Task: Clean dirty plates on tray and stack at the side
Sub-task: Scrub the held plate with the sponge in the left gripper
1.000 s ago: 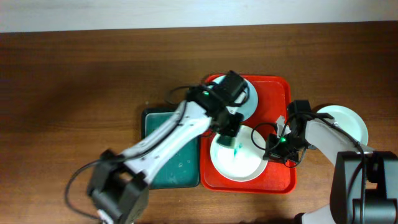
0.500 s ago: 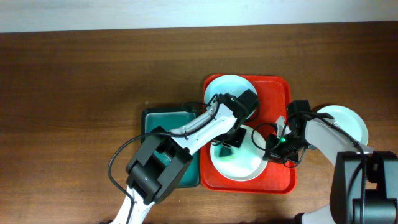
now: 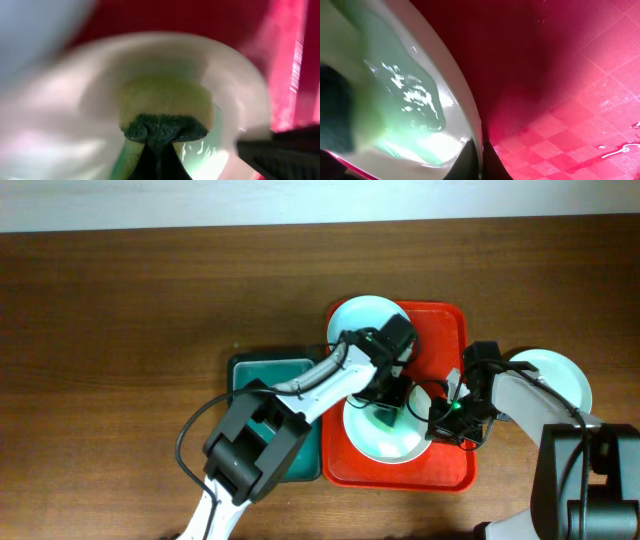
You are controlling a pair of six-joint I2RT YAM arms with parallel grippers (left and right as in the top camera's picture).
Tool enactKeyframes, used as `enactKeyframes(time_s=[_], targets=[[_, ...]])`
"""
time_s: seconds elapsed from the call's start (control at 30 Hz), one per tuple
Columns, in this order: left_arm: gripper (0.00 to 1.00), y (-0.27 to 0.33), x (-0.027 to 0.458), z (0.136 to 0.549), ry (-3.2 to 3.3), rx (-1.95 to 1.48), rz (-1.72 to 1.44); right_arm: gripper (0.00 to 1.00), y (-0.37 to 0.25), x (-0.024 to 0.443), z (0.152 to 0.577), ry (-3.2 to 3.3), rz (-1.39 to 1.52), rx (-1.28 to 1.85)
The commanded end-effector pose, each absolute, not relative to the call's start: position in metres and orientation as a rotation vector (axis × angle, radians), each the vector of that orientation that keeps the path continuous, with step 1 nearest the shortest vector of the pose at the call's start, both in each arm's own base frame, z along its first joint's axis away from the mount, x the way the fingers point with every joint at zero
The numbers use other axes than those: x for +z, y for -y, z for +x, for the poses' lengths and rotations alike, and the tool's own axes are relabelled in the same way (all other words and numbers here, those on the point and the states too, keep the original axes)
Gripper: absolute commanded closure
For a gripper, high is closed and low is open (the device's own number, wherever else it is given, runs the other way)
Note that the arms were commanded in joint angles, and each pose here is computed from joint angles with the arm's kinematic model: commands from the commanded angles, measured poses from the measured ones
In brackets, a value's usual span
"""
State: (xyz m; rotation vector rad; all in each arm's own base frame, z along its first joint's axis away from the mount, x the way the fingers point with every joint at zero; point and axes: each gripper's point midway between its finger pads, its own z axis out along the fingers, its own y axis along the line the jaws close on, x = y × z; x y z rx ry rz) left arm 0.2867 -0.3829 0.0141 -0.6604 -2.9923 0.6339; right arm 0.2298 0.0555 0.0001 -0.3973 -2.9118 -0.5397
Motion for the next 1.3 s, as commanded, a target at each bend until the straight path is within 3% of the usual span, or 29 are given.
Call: enactKeyframes(time_s=[0.0, 0.1, 0.27, 0.43, 0.57, 0.7, 0.8, 0.9, 0.97, 1.17, 1.27], targets=[[1.00, 0.404, -0.003, 0.232, 2.779, 0.719, -0.793, 0.95, -0.038, -0.013, 0.224, 2.927, -0.402, -0.377], [1.00, 0.399, -0.005, 0.227, 2.778, 0.671, -0.793, 0.95, -0.038, -0.013, 0.224, 2.924, -0.402, -0.376], [1.00, 0.312, -0.025, 0.266, 3.001, -0.039, -0.703, 0.95, -0.038, -0.013, 0.224, 2.924, -0.403, -0.376], [1.00, 0.272, 0.001, 0.316, 3.160, -0.533, -0.731, 0.95, -0.038, -0.013, 0.224, 2.925, -0.402, -0.376], [1.00, 0.286, -0.001, 0.328, 3.223, -0.425, -0.717, 0.95, -0.038, -0.013, 0.224, 2.925, -0.402, -0.376], [1.00, 0.379, -0.002, 0.287, 3.029, 0.442, -0.808, 0.95, -0.038, -0.013, 0.224, 2.925, -0.402, -0.376], [1.00, 0.416, 0.014, 0.266, 2.882, 0.776, -0.838, 0.95, -0.038, -0.013, 0.224, 2.927, -0.401, -0.376], [1.00, 0.418, 0.016, 0.263, 2.855, 0.806, -0.835, 0.95, -0.038, -0.013, 0.224, 2.926, -0.401, -0.377], [1.00, 0.398, 0.006, 0.265, 2.907, 0.634, -0.810, 0.95, -0.038, -0.013, 0.223, 2.923, -0.402, -0.376], [1.00, 0.283, -0.005, 0.302, 3.106, -0.370, -0.729, 0.95, -0.038, -0.013, 0.223, 2.923, -0.402, -0.376], [1.00, 0.273, 0.001, 0.305, 3.135, -0.466, -0.638, 0.95, -0.038, -0.013, 0.223, 2.922, -0.397, -0.376]])
